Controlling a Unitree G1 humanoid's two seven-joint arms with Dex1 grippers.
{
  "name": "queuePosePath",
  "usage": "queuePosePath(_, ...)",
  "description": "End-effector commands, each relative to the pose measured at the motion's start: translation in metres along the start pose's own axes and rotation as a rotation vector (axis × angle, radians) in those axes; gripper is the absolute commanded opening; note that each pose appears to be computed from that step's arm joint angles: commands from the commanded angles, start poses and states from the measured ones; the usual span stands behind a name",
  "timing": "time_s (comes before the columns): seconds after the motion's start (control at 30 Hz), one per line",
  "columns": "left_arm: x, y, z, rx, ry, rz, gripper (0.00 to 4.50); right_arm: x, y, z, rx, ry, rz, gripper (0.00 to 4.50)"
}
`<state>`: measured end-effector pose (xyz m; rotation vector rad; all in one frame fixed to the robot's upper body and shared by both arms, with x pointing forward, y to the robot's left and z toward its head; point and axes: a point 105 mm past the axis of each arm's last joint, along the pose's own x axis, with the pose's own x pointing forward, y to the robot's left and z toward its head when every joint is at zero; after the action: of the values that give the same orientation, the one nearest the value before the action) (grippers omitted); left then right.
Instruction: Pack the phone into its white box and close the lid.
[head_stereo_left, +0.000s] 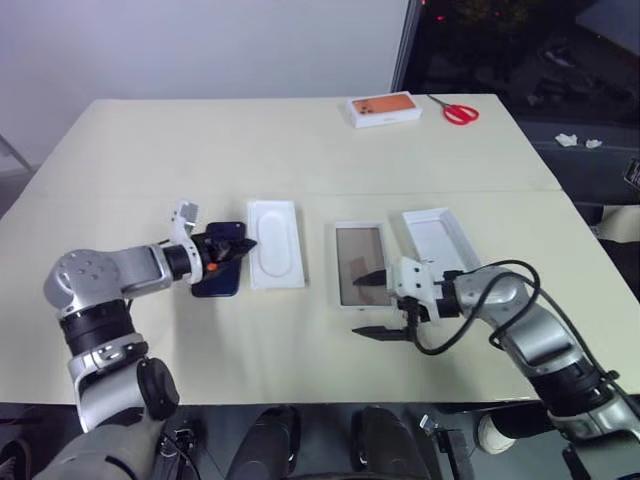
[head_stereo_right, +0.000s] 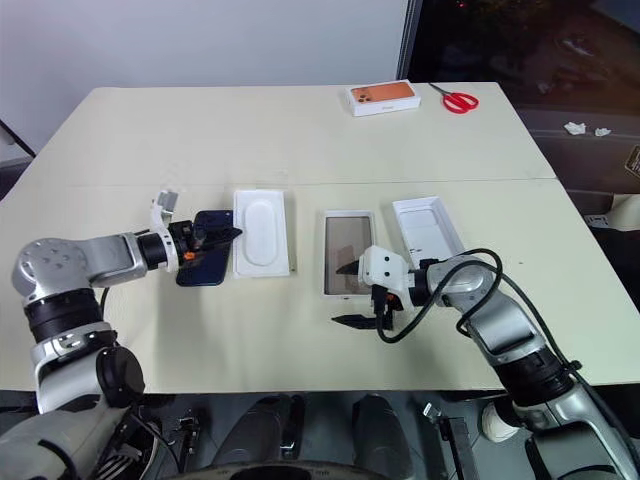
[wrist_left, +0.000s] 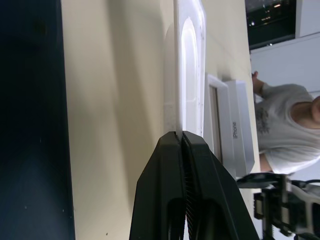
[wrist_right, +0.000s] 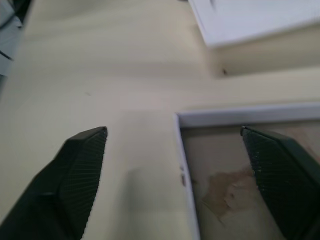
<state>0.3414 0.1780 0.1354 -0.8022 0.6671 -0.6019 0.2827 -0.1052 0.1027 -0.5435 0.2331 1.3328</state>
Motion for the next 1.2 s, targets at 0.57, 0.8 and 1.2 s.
queuePosePath(0.57, -0.008, -0.02, 0.018, 0.076, -0.086, -0.034, 0.0, 0.016, -0.003, 0.006, -0.095, -0.012, 0.044, 0.05)
queuePosePath(0.8, -0.001, -0.031, 0.025, 0.076, -0.105, -0.076, 0.0, 0.056, -0.005, 0.026, -0.165, -0.073, 0.078, 0.05)
queuePosePath(1.2, 0.003, -0.032, 0.017, 0.06, -0.091, -0.085, 0.0, 0.067, -0.025, 0.045, -0.152, -0.139, 0.022, 2.83)
